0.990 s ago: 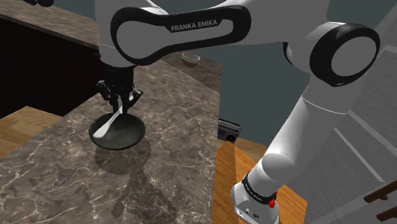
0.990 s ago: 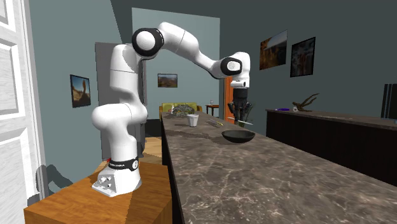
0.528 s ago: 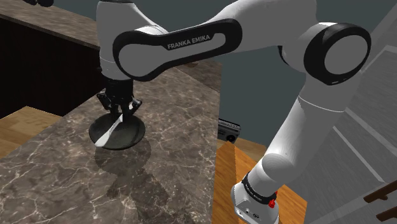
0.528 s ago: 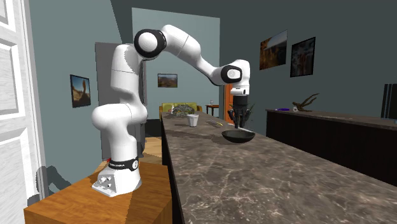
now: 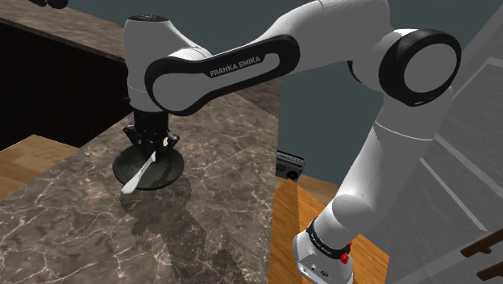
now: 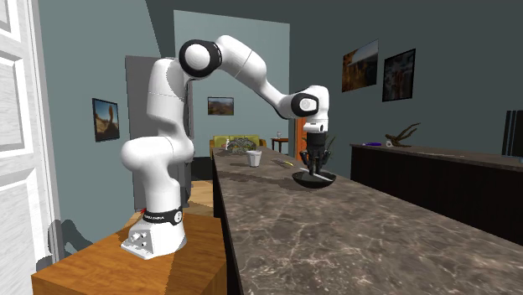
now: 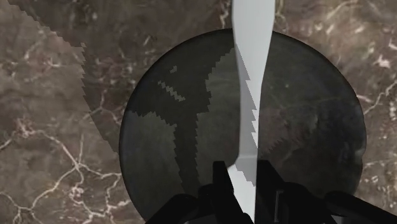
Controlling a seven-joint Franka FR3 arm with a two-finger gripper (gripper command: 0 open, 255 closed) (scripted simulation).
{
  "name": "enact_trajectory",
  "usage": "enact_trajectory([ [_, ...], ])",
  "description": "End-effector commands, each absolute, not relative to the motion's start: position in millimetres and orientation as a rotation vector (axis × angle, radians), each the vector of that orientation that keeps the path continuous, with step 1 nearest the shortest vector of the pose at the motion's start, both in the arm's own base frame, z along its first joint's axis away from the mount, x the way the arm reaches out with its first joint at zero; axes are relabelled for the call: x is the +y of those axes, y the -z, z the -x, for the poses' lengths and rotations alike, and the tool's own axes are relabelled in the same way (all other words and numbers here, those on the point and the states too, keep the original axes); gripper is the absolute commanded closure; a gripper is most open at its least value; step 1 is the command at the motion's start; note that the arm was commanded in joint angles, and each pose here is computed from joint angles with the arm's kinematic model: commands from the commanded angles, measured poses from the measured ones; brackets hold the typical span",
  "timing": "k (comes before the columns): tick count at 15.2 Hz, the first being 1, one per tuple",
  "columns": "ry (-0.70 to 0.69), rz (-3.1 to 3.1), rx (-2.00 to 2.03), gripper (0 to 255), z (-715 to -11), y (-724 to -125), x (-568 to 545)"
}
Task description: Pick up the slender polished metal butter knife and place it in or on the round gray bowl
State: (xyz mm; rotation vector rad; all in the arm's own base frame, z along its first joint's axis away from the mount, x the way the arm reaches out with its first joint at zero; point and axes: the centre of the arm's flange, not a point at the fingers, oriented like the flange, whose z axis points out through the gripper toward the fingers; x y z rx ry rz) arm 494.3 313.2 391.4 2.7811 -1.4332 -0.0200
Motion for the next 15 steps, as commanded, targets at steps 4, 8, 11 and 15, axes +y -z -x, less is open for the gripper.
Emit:
enact_trajectory([
  [4,0.02,-2.781,-1.433,0,-494.3,-391.0,313.1],
  [8,0.02,-2.781,-1.433,0,-494.3,-391.0,313.1],
  [11,0.02,-2.781,-1.433,0,-494.7,-417.4,313.3],
  [15,0.02,-2.781,-1.433,0,-495.1,-441.0,313.4],
])
